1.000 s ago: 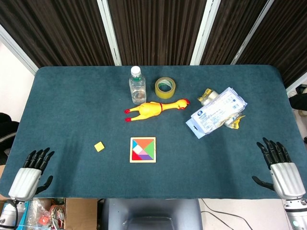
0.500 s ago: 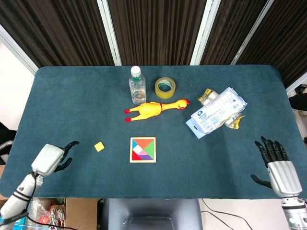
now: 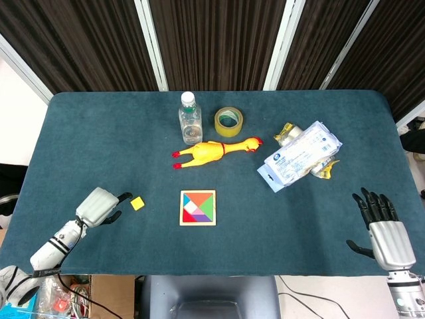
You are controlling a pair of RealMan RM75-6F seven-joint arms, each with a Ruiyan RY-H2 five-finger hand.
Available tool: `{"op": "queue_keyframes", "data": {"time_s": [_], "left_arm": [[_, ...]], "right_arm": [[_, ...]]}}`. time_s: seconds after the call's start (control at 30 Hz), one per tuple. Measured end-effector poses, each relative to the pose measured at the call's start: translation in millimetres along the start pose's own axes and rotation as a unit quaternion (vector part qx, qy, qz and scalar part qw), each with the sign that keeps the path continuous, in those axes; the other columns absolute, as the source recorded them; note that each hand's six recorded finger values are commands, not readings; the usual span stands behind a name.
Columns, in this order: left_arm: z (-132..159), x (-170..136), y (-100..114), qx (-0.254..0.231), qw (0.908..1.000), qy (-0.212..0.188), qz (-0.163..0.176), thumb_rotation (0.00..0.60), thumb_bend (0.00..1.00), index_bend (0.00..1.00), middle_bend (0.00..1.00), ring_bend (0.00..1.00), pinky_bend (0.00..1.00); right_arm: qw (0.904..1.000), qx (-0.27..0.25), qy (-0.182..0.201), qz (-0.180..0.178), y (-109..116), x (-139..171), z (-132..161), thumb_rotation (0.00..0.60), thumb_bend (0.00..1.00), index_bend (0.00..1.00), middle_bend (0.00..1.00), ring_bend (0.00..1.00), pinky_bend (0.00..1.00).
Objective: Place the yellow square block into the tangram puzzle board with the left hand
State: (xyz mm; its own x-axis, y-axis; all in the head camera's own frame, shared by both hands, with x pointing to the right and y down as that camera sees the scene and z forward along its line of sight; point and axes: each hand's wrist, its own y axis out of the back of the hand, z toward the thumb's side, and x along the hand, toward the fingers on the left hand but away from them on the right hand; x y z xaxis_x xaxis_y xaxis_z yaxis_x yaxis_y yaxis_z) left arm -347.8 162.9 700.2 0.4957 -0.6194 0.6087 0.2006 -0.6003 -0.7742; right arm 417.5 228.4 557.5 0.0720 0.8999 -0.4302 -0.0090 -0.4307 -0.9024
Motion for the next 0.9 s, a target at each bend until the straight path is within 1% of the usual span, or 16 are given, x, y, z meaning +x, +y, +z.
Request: {"op": "queue_keyframes", "data": {"time_s": [0.17,0.47,0.9], "left_arm": [[3.0,14.4,-6.7,-0.013,0.9999,-0.004,-0.004,0.600,0.38,0.30,1.00,1.00,1.00],[3.9,33.4,-22.2,0.009,0.9998,-0.008,-0.016,0.600,0.38,0.27,1.00,1.00,1.00],[6.1,39.6,-33.0,0.017,0.9994,-0.012,-0.026,0.600,0.38,0.27,1.00,1.00,1.00]], "right_arm": [[1.0000,0.000,-0.001,0.001,-0.7,-0.9,0.1,0.600,0.17,0.00,0.00,0.00,0.00],[1.0000,-0.004,-0.002,-0.002,1.6,0.3,-1.5,0.600,0.17,0.00,0.00,0.00,0.00],[1.0000,-0.006,-0.002,-0.003,2.9,1.3,-2.5,0.600,0.17,0.00,0.00,0.00,0.00]]}}
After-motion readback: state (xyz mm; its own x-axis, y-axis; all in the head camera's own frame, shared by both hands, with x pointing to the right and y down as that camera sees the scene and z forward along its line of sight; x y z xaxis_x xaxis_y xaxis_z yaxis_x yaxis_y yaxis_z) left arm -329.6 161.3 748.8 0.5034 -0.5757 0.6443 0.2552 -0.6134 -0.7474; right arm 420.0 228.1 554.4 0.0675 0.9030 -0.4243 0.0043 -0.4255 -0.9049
